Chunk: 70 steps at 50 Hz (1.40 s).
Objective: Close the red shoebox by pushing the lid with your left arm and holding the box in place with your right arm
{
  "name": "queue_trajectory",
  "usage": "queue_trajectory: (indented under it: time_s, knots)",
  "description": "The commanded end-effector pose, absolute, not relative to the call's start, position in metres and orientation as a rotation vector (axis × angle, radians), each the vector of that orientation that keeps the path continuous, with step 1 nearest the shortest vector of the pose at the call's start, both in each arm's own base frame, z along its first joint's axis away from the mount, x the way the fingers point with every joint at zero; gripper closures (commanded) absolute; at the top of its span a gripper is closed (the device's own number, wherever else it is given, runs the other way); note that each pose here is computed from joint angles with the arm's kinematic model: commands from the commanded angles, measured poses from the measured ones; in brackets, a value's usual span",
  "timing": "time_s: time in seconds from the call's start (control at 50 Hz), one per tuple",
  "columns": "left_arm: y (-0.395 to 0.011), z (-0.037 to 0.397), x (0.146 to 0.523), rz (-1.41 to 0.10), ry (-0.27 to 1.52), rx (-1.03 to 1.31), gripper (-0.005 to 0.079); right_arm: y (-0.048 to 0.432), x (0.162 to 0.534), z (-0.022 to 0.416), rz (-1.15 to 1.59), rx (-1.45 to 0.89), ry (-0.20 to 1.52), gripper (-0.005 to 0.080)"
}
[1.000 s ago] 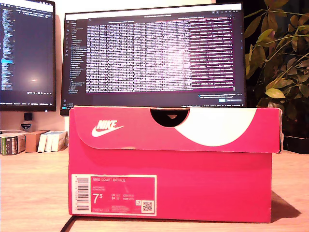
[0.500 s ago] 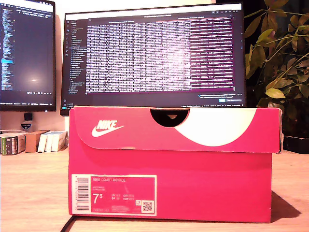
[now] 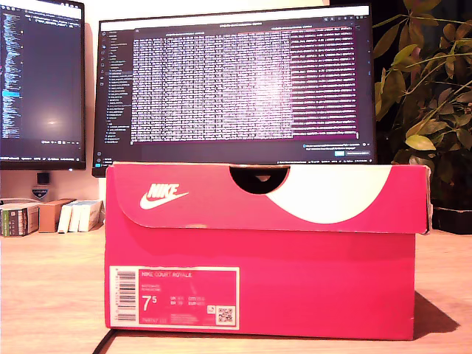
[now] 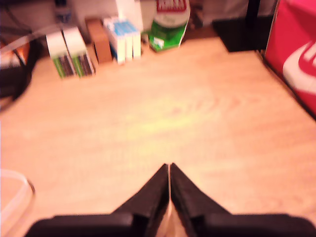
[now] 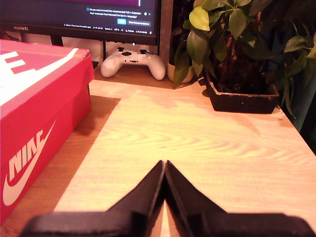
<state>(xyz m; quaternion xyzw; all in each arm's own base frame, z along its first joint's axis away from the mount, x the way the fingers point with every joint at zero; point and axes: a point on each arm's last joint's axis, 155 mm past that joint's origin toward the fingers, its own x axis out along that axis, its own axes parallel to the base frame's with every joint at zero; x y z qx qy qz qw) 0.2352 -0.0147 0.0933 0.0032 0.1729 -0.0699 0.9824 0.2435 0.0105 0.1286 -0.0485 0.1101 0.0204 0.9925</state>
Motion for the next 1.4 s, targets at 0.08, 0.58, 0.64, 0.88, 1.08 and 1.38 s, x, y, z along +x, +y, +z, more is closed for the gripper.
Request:
queue_trajectory:
  time_s: [0.08,0.58,0.64,0.88,1.08,1.38]
  knots:
    - [-0.012,0.091,0.233,-0.122,0.331,0.007,0.0756,0.006,0.242,0.112,0.021,-0.108,0.273,0.0764]
    - [-0.015,0.091,0.232,-0.131,0.338,-0.051,0.0756,0.006,0.239,0.103,0.019,-0.074,0.311,0.0764]
    - [-0.015,0.091,0.232,-0.131,0.338,-0.051,0.0756,0.006,0.239,0.103,0.02,-0.074,0.311,0.0764]
    - [-0.037,0.091,0.23,-0.222,0.34,-0.033,0.0756,0.003,0.239,0.108,0.007,-0.07,0.285,0.0764]
    - [-0.057,0.091,0.226,-0.307,0.342,-0.019,0.0756,-0.01,0.238,0.109,-0.047,-0.062,0.283,0.0764]
    - [-0.046,0.091,0.228,-0.259,0.341,-0.027,0.0756,-0.01,0.238,0.109,-0.05,-0.061,0.283,0.0764]
